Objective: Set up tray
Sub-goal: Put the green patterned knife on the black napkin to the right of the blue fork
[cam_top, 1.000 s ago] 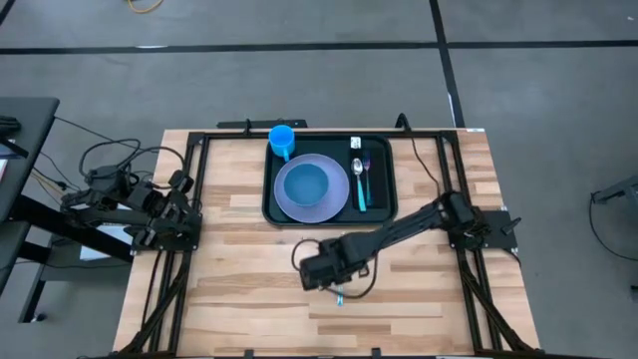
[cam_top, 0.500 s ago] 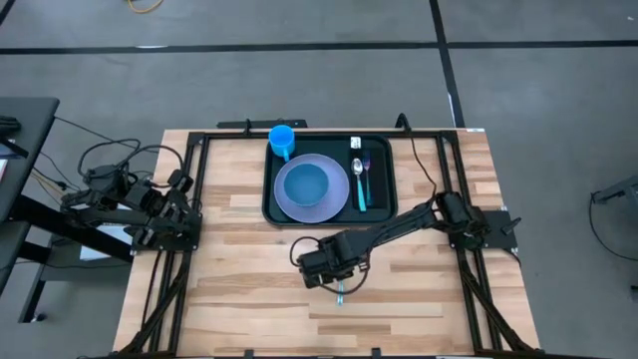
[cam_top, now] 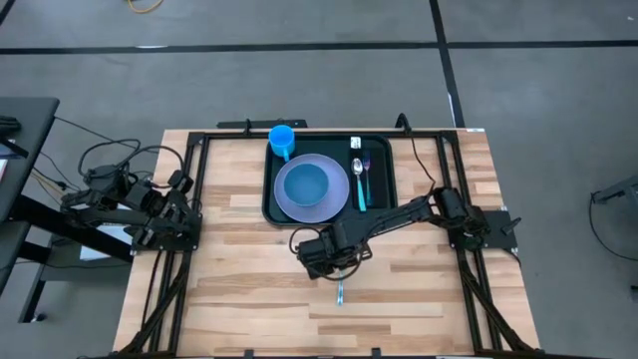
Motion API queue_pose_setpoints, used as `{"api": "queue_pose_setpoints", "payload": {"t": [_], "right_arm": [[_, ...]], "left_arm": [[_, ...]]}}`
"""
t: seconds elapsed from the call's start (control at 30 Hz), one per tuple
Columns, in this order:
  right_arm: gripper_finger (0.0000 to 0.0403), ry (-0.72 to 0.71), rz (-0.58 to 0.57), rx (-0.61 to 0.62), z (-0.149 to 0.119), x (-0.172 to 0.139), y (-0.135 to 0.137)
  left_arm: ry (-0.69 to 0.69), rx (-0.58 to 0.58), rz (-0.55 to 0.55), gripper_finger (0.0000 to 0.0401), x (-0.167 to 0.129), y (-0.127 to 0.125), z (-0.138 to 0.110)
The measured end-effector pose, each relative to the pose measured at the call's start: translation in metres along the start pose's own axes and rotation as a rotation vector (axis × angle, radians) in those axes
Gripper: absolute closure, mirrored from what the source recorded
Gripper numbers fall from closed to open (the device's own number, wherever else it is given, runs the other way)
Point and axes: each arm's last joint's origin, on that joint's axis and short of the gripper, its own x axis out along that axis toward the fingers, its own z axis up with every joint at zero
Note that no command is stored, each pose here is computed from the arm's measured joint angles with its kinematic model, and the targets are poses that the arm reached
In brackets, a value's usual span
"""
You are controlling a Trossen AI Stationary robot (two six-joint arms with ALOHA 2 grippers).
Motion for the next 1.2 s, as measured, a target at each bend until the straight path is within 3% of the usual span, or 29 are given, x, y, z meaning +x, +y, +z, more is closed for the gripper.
{"api": "queue_pose_setpoints", "payload": {"t": [0.13, 0.3, 0.57, 0.83, 0.97, 1.2], "right_arm": [[0.0211, -0.001, 0.001, 0.013, 0.002, 0.000, 0.000], [0.0198, 0.002, -0.028, 0.034, 0.003, 0.011, 0.000], [0.0213, 0.015, -0.113, 0.024, 0.008, 0.035, -0.002], [0.0221, 0.013, -0.110, 0.025, 0.011, 0.038, -0.005], [0.0226, 0.007, -0.057, 0.023, 0.013, 0.045, -0.004], [0.0254, 0.028, -0.048, 0.050, 0.014, 0.055, -0.009]], "left_arm": [[0.000, -0.005, 0.000, 0.0268, 0.000, 0.000, 0.000], [0.004, -0.009, -0.001, 0.0268, 0.000, 0.000, 0.000], [0.005, -0.009, -0.003, 0.0268, 0.000, 0.000, 0.000], [0.004, -0.009, -0.002, 0.0268, 0.000, 0.000, 0.000], [0.005, -0.009, -0.002, 0.0268, 0.000, 0.000, -0.001], [0.006, -0.009, -0.001, 0.0268, 0.000, 0.000, -0.001]]}}
